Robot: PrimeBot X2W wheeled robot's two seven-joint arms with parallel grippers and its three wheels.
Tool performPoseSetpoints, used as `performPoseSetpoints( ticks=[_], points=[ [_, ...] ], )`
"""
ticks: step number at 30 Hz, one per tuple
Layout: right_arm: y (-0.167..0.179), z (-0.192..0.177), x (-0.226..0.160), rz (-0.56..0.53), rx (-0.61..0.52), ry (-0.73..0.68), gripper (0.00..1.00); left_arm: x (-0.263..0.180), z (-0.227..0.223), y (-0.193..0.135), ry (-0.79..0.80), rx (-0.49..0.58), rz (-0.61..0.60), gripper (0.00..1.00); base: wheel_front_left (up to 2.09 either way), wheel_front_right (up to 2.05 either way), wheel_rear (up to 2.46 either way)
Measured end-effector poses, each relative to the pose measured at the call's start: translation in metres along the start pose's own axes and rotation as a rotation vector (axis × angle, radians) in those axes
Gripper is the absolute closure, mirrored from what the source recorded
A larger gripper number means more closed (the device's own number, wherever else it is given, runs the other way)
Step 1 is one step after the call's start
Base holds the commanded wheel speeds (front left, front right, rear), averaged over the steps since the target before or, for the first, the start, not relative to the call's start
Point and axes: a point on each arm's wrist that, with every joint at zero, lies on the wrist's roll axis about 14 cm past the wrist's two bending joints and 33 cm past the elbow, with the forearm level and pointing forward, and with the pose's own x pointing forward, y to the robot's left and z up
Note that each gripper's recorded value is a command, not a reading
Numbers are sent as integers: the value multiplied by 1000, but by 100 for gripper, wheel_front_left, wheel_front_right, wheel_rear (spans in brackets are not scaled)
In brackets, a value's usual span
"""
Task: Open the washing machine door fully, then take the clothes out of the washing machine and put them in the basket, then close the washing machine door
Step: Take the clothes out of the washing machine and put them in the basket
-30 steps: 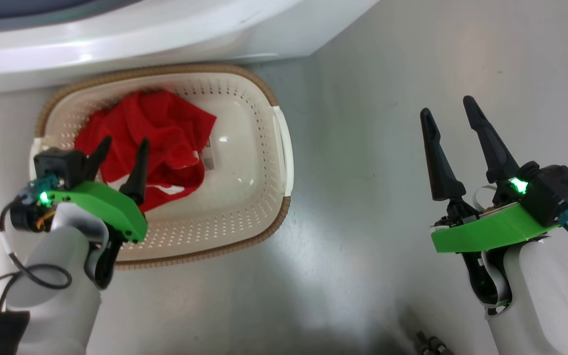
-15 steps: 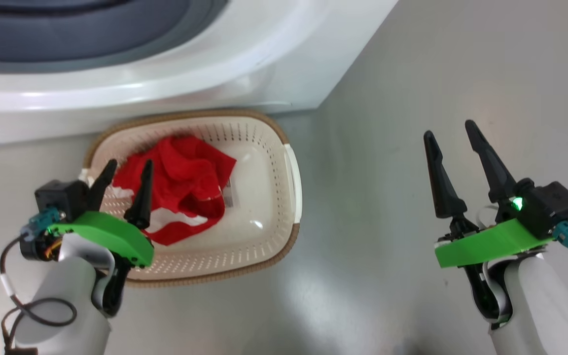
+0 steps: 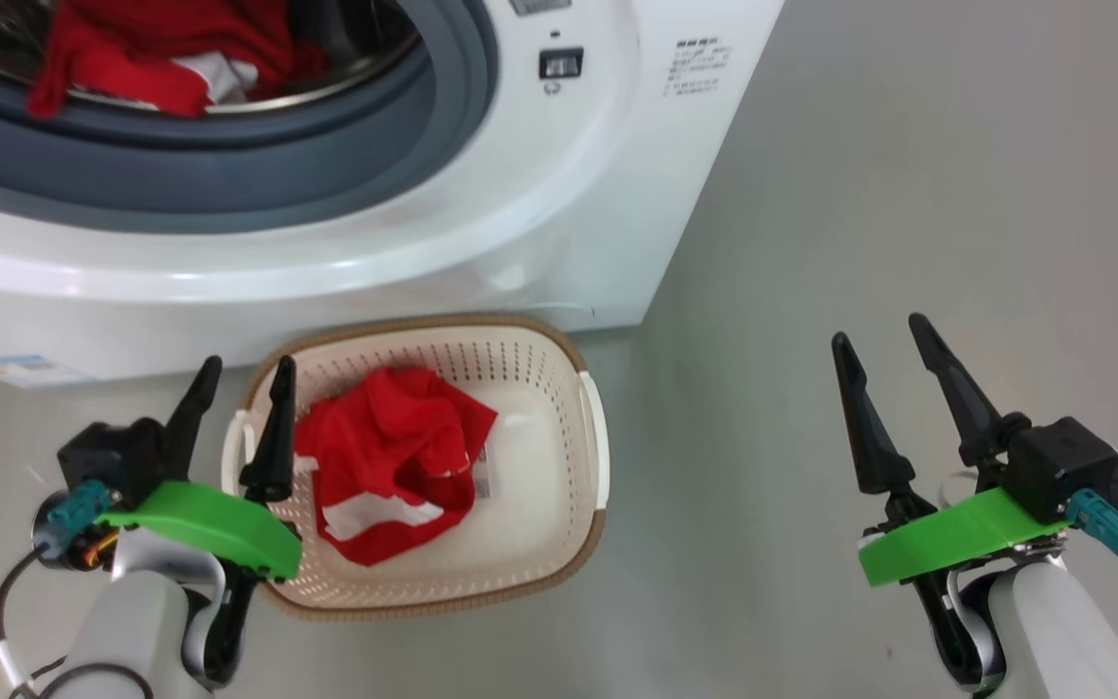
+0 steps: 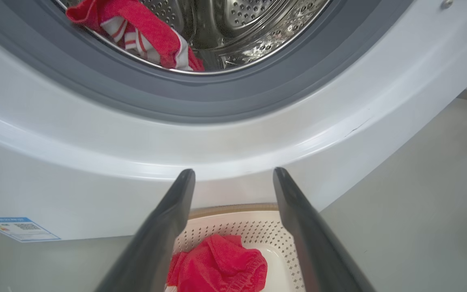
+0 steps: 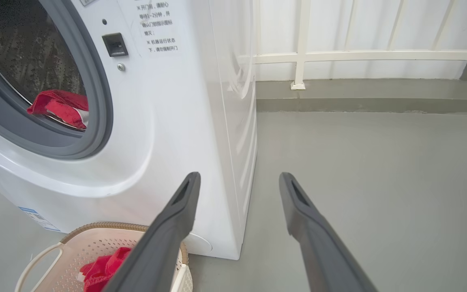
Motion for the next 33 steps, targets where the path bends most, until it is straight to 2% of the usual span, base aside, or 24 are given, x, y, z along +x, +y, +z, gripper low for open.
performPoseSetpoints(
  ticks=[9, 15, 25, 33],
  points=[
    [6, 25, -26, 18, -14, -54, 0, -41, 61, -12, -184, 46, -14, 0, 0, 0, 0],
    [7, 31, -38, 21, -13, -67, 0, -63, 81, -12, -254, 68, -6, 0, 0, 0, 0],
    [5, 33, -59, 17, -16, -72, 0, -103, 96, -6, -326, 83, 29, 0, 0, 0, 0],
    [1, 31, -74, 1, -13, -68, 0, -132, 90, 5, -338, 78, 80, 0, 0, 0, 0]
  ],
)
